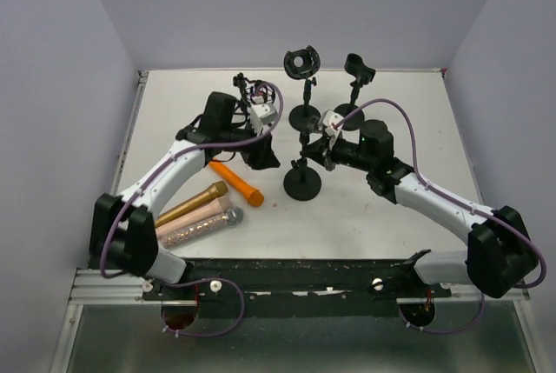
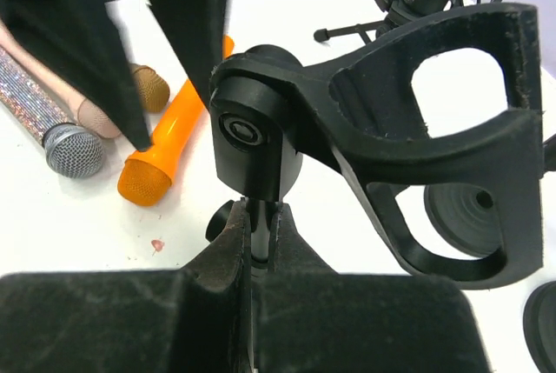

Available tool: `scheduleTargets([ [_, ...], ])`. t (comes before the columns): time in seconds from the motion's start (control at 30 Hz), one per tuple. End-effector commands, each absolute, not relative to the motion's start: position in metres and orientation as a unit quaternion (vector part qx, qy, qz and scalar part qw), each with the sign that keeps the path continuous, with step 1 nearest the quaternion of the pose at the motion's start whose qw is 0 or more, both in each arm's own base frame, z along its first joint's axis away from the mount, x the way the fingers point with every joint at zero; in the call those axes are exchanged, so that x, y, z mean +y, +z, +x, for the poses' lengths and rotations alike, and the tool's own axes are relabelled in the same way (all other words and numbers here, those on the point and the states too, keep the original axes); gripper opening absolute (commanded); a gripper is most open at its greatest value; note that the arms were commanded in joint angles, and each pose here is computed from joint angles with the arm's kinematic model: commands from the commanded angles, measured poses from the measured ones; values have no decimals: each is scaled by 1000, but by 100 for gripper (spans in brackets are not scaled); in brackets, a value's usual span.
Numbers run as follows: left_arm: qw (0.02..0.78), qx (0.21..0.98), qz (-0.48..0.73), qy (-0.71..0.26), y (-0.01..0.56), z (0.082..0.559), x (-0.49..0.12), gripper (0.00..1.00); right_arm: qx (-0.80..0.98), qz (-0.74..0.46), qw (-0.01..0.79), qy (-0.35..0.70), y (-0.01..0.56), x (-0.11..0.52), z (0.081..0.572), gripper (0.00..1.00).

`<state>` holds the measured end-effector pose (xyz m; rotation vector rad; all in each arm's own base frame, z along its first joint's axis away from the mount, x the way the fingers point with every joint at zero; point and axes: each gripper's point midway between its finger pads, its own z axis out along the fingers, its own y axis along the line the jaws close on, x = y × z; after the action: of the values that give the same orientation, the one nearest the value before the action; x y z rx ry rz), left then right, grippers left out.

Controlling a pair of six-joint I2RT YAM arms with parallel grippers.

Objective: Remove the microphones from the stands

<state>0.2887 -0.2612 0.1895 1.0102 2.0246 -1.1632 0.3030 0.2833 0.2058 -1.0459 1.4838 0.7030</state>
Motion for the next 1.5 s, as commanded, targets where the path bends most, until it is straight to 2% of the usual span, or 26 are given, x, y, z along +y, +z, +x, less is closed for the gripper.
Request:
scheduleTargets([
  [0.0,474,634,581,-189,180,307,-240,58,652,-436,542,301,198,286,308,1],
  [0.1,566,498,652,-82,198,309,-256,57,661,-426,531,314,197,288,308,1],
  [0.17,601,434,670,-40,208,307,-267,57,666,-417,527,323,199,291,310,1],
  [0.4,622,331,708,31,203,302,-290,57,672,-397,524,341,204,295,313,1],
  [0.83,583,305,751,52,168,304,-297,52,675,-387,524,347,209,294,312,1],
  [1.17,518,291,804,40,137,288,-287,46,678,-381,526,343,207,291,310,0],
  [1.47,531,295,793,52,139,300,-296,47,679,-379,527,343,205,290,310,1],
])
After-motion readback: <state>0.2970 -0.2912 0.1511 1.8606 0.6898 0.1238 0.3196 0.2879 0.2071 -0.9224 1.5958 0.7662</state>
